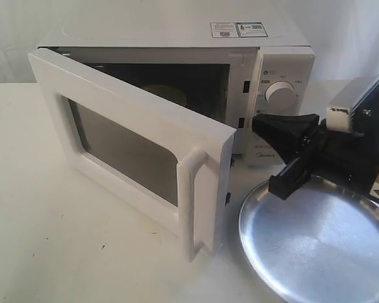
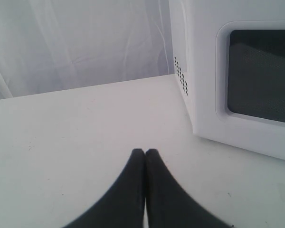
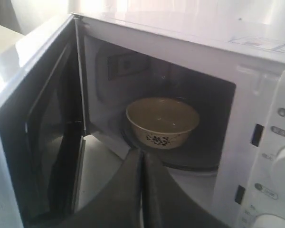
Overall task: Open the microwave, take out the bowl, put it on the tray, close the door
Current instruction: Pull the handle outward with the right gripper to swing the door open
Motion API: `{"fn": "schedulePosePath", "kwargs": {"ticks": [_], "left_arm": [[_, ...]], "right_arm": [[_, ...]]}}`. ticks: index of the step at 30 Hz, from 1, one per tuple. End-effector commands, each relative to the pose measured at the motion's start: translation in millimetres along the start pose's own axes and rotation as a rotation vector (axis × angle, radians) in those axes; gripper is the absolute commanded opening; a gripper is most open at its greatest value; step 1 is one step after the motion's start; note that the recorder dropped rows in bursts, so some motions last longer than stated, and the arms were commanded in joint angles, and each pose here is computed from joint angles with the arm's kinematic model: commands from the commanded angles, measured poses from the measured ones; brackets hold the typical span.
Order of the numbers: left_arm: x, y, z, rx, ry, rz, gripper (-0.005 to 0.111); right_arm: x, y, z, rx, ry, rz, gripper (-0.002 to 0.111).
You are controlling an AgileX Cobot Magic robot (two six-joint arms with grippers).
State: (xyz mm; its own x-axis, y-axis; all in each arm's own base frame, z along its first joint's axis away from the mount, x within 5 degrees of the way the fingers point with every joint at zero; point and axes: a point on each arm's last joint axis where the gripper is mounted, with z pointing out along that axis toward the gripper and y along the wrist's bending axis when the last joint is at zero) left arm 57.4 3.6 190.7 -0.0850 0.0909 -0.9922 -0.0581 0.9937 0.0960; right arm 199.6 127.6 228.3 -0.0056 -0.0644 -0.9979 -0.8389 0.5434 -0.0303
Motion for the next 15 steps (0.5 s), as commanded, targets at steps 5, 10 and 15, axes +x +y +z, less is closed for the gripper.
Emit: {"fn": "schedulePosePath", "kwargs": {"ticks": [5, 10, 15], "left_arm": [[-1.4, -0.2, -0.3, 0.004, -0.009, -0.007, 0.000], [-1.4, -0.2, -0.3, 0.004, -0.009, -0.007, 0.000], [-1.4, -0.2, -0.3, 0.004, -0.009, -0.007, 0.000]], "right_arm": [[15.7, 17.7, 11.2, -0.321, -0.038, -0.040, 0.000], [15.1, 34.8, 14.6, -0.440, -0.017, -0.065, 0.000], [11.3, 49.4, 20.6, -0.508, -0.033, -0.088, 0.000]]}}
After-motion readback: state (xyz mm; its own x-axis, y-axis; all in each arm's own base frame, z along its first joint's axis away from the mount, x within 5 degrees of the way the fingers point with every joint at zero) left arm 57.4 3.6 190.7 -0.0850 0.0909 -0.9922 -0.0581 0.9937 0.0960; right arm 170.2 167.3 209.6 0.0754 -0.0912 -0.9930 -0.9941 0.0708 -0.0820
